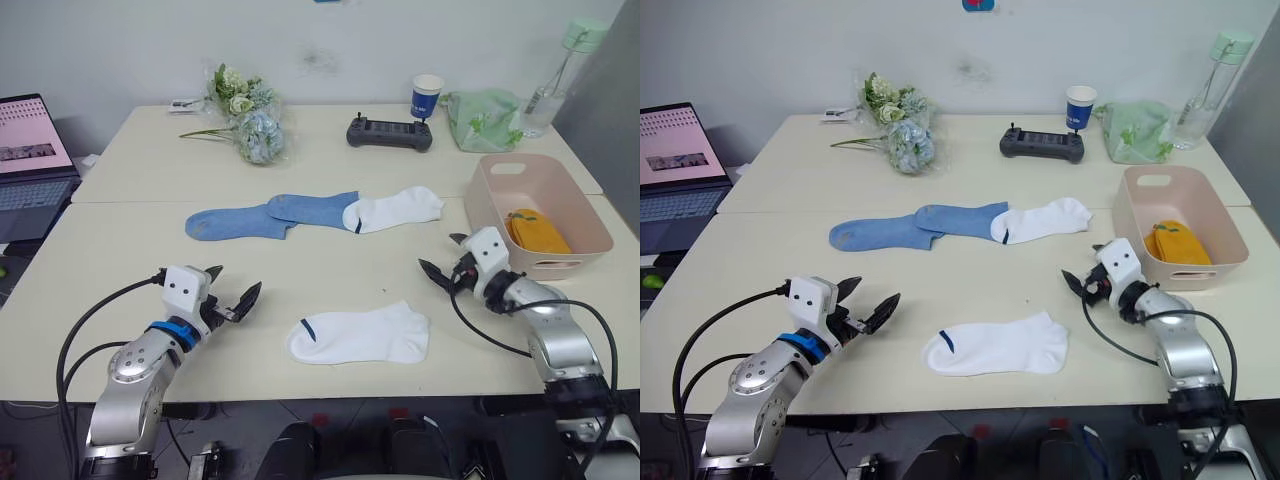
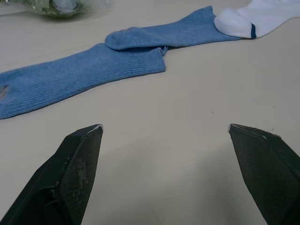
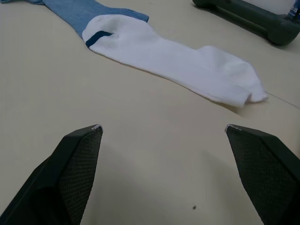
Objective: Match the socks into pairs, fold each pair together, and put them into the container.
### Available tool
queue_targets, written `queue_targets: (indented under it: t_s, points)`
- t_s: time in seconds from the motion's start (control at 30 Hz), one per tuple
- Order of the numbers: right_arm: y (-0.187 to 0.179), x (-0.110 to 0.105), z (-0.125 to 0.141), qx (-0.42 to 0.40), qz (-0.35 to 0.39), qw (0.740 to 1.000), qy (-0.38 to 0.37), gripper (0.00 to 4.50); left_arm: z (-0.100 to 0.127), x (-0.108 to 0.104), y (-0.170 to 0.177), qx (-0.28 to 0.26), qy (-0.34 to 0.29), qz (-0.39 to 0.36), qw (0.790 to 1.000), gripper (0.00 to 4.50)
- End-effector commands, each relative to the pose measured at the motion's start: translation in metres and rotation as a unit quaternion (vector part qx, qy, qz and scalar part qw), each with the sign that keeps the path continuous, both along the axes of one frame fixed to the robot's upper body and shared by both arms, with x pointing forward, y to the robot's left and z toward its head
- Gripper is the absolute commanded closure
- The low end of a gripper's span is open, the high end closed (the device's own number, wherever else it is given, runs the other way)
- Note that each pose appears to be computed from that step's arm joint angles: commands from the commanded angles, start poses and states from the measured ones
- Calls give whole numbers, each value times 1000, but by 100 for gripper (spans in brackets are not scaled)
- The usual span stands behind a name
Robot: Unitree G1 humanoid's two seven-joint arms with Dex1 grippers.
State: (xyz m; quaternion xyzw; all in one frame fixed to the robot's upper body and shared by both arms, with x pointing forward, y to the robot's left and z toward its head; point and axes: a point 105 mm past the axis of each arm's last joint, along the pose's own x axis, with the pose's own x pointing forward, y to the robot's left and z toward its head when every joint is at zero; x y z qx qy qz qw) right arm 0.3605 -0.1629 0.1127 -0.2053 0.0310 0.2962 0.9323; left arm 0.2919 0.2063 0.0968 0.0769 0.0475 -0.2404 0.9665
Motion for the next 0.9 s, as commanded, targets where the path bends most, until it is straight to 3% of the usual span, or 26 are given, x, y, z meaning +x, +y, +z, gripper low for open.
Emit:
queue_targets:
  t_s: [0.03,0.23,0.43,0.53,0.9]
  points:
    - [35,16,18,-8,39,999,-17,0,34,-4,-30,0,-31,-90,995,2]
    - [85,49,28,-8,72,997,-4,0,73,-2,-52,0,-50,-157,986,2]
    - [117,74,16,0,53,997,50,0,96,4,-63,-14,-80,-149,986,2]
    - [120,79,12,3,46,997,60,57,96,4,-64,-21,-81,-139,987,0]
    - [115,81,11,23,48,996,66,443,87,-6,-60,-12,-69,-132,989,0]
